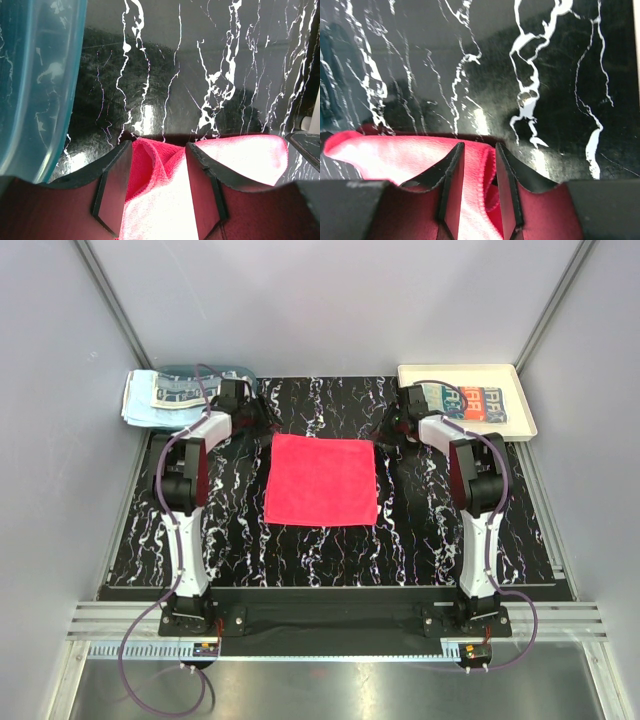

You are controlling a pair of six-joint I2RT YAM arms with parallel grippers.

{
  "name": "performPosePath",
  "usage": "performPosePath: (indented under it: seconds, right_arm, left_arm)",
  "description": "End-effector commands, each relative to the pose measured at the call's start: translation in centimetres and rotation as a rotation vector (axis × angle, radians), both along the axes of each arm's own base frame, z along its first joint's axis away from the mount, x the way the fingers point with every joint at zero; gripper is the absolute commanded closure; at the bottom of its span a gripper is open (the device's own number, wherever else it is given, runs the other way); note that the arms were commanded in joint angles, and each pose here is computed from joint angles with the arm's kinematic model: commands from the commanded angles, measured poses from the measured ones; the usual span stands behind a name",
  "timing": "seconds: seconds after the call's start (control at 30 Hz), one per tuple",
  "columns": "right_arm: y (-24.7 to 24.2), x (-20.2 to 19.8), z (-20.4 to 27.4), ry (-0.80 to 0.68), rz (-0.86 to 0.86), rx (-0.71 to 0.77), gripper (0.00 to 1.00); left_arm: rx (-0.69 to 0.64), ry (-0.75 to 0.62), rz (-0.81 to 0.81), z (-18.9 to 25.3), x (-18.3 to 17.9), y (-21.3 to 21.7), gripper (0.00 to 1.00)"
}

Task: Fold and stack the towels
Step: Fold the towel

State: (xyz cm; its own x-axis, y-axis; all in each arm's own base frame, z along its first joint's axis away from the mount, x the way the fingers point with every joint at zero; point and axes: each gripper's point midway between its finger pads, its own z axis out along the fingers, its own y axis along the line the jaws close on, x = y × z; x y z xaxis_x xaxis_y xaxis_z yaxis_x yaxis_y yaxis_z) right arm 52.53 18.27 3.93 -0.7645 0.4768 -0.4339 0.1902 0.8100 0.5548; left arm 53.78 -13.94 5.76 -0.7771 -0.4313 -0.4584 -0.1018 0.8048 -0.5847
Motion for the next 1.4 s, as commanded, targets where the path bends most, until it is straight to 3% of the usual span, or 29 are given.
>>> performPosePath:
  seconds: [0.0,0.2,0.47,0.7,1.13,1.37]
  right_arm:
    - [0.1,0.4,-0.2,0.001,0.031,-0.012,0.62]
    - [0.4,-0.4,-1.0,0.006,0.048,-0.018,0.63]
    - [0.0,-0.8,-0.9,-0.022,0.041,-0.022,0.62]
    - [-0.2,-0.9,0.3,-0.05,0.028,-0.025,0.6]
    - [-0.5,-1.5,2.3,-0.109,0.016,-0.016,0.59]
    - [-0.1,-1.9,2.2,-0.093,0.058,-0.015,0.59]
  left_arm:
    - [0.05,0.05,0.004,-1.7,-0.2,1.0,0.48]
    - [0.062,0.076,-0.005,-2.7,-1.3,1.2,0.47]
    - [-0.001,-0.031,-0.045,-0.3,-1.5,0.1,0.36]
    - [0.021,-0.049,-0.06,0.2,-2.0,0.4,0.35]
    - [0.066,-0.103,-0.058,1.2,-2.8,1.4,0.36]
    - [0.163,-0.006,-0.016,-0.5,-2.9,2.7,0.45]
